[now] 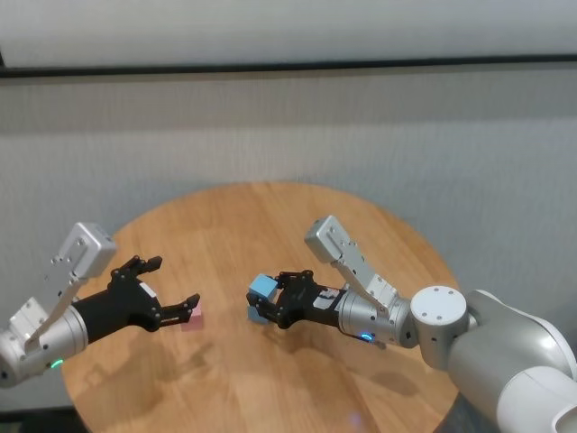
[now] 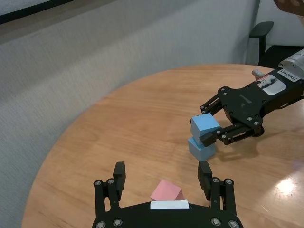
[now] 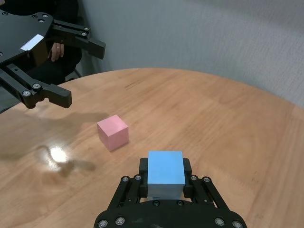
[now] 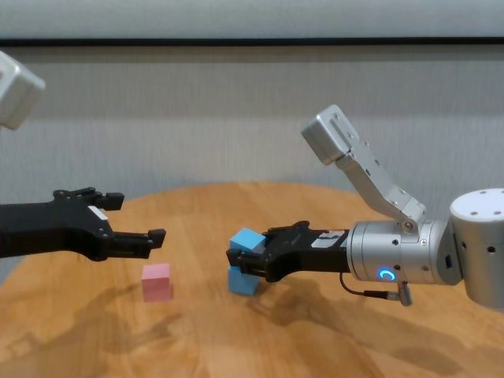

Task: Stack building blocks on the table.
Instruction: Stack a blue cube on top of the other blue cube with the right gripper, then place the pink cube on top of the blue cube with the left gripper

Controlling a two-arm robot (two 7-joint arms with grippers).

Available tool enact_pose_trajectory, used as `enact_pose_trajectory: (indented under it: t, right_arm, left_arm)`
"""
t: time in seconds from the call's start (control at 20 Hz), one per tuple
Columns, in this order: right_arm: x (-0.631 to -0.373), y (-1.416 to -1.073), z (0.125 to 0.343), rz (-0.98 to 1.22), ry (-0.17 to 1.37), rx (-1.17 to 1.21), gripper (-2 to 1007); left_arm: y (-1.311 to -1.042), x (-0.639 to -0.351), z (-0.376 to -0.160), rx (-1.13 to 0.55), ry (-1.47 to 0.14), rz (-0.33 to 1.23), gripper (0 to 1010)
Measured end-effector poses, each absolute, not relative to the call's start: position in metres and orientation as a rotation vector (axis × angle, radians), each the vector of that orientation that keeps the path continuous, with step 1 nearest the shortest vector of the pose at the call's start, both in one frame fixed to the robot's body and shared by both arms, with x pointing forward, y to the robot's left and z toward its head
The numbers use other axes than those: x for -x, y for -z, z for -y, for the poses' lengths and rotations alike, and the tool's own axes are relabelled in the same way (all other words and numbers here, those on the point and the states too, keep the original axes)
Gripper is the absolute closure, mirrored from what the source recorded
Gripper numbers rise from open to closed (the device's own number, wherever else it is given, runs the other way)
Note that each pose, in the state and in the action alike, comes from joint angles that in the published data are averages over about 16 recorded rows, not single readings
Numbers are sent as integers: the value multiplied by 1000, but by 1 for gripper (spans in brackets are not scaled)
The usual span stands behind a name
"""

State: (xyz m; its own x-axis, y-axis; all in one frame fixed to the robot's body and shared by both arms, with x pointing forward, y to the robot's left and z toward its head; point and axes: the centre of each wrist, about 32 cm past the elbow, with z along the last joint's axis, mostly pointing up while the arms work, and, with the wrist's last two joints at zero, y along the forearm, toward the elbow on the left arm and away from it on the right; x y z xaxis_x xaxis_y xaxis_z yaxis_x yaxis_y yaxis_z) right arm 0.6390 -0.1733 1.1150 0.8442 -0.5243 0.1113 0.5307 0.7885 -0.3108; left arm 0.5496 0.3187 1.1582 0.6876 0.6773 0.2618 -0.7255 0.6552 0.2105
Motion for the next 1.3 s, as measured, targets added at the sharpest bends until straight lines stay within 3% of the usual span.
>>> enact_pose_trajectory:
  t: [0.55, 1.05, 1.3]
  right_arm:
    - [-639, -1115, 171, 25, 570, 343, 542]
    - [-640, -1124, 172, 63, 590, 311, 252]
    - [-639, -1138, 183, 118, 644, 267, 115]
  left_arm:
    - [-1158, -550, -319, -311, -799, 166, 10]
    - [-1158, -550, -319, -311, -799, 166, 10]
    - [-1158, -550, -319, -311, -799, 166, 10]
